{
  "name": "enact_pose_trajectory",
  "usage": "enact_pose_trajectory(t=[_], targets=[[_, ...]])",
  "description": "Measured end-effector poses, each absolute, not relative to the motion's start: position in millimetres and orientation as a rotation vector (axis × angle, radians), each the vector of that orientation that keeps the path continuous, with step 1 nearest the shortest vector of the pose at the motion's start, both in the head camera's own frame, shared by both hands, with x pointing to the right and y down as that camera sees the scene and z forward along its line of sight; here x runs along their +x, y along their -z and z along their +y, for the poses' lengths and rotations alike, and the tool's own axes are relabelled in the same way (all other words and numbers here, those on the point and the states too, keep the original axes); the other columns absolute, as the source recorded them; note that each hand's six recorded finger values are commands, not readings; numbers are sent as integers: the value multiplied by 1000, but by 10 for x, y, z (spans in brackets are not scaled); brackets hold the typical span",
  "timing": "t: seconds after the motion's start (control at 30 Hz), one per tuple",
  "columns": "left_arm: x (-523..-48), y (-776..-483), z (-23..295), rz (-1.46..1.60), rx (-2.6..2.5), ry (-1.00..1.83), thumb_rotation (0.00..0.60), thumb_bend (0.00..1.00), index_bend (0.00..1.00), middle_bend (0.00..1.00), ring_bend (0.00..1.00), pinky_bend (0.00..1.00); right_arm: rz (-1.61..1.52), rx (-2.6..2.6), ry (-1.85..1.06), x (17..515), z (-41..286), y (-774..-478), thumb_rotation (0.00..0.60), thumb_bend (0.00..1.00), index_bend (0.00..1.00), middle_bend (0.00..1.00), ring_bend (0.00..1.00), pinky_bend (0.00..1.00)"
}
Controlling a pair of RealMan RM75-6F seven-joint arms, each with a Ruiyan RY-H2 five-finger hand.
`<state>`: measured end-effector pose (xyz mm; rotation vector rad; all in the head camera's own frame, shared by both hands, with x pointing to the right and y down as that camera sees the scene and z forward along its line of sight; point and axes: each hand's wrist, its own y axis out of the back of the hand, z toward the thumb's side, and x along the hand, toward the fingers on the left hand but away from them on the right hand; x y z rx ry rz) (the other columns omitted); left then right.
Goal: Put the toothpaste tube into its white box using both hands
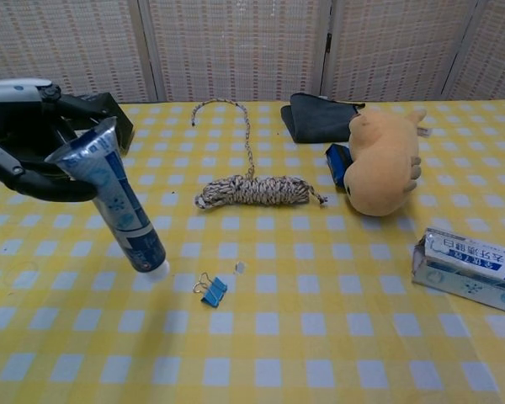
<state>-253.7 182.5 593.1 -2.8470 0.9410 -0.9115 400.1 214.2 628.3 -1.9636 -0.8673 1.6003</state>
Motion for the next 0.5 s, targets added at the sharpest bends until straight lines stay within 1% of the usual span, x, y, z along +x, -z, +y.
enact_pose_trajectory(t=[0.2,0.5], targets=[[-2573,-5871,1875,890,-2849,919,600,310,803,1000,1000,1000,-836,-1981,-1698,3974,2202,-6402,600,324,257,215,240,220],[-2649,-5819,1934,853,-2837,939,600,312,804,1000,1000,1000,-784,-2011,-1751,3923,2404,-6531,600,325,257,211,241,220]])
